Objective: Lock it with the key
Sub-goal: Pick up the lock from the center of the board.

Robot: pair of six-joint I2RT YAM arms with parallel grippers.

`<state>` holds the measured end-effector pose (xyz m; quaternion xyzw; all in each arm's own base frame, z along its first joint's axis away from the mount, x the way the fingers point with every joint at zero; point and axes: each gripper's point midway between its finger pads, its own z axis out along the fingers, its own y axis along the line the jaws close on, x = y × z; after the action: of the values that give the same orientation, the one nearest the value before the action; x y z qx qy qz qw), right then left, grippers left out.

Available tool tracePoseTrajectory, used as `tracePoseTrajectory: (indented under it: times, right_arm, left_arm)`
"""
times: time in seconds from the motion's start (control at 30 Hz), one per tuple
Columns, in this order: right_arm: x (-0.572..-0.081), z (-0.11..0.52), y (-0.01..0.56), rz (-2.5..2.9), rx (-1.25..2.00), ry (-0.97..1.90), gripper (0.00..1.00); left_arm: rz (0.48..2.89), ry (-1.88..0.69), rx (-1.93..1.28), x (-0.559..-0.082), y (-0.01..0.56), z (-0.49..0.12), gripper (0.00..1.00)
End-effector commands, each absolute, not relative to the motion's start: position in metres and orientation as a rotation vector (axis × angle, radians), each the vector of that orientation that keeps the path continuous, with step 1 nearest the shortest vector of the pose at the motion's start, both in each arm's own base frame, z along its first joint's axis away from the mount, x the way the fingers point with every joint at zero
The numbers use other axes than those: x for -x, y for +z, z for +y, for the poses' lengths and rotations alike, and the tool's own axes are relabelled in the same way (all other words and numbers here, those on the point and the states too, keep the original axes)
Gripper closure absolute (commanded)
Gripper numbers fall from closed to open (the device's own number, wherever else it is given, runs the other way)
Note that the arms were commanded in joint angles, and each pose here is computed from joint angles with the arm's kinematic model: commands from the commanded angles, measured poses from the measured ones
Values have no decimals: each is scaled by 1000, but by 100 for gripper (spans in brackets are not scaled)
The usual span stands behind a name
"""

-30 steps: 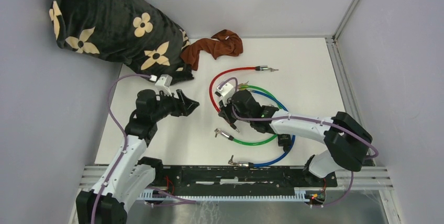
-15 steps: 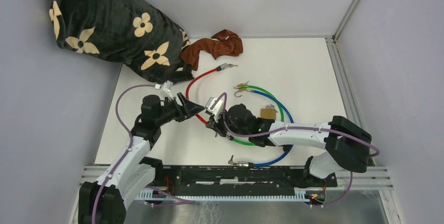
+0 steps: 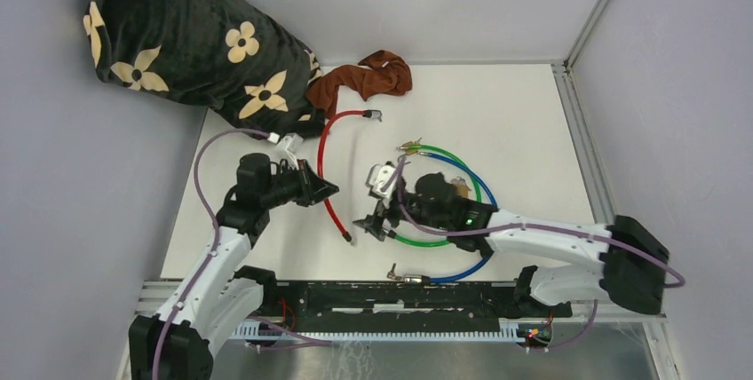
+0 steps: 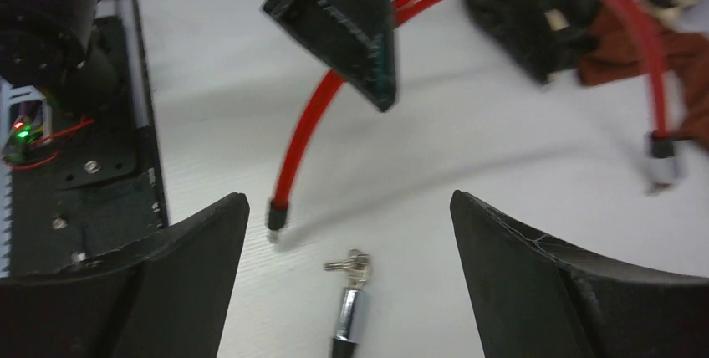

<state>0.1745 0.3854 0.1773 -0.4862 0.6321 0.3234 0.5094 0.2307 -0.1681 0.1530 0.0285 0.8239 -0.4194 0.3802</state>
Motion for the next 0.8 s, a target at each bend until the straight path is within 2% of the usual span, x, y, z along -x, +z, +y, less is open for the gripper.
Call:
tracePoseTrajectory:
  times: [0.0,0.13,0.23,0.47,0.77]
  right_arm:
    - [-206,330,250,1368,1005,649,2]
    - [-226,288,273,1332,972,589,2]
    - [-229,276,281,1290,1030,529,2]
    - [-227,272,279,1232,1127,457,2]
    - [-214,289,235,1287,1301,567,2]
  left_arm:
    - [1839,-790,-783,-225,201,-163,98]
    - [1610,-612,-1208,-208,228,-157,98]
    - [1538,-546,-1350,-200,241,-152,98]
    - [1442,-441,-1405,-194,272,-146,98]
    - [1386,-491,-1419,-172,267,-151,98]
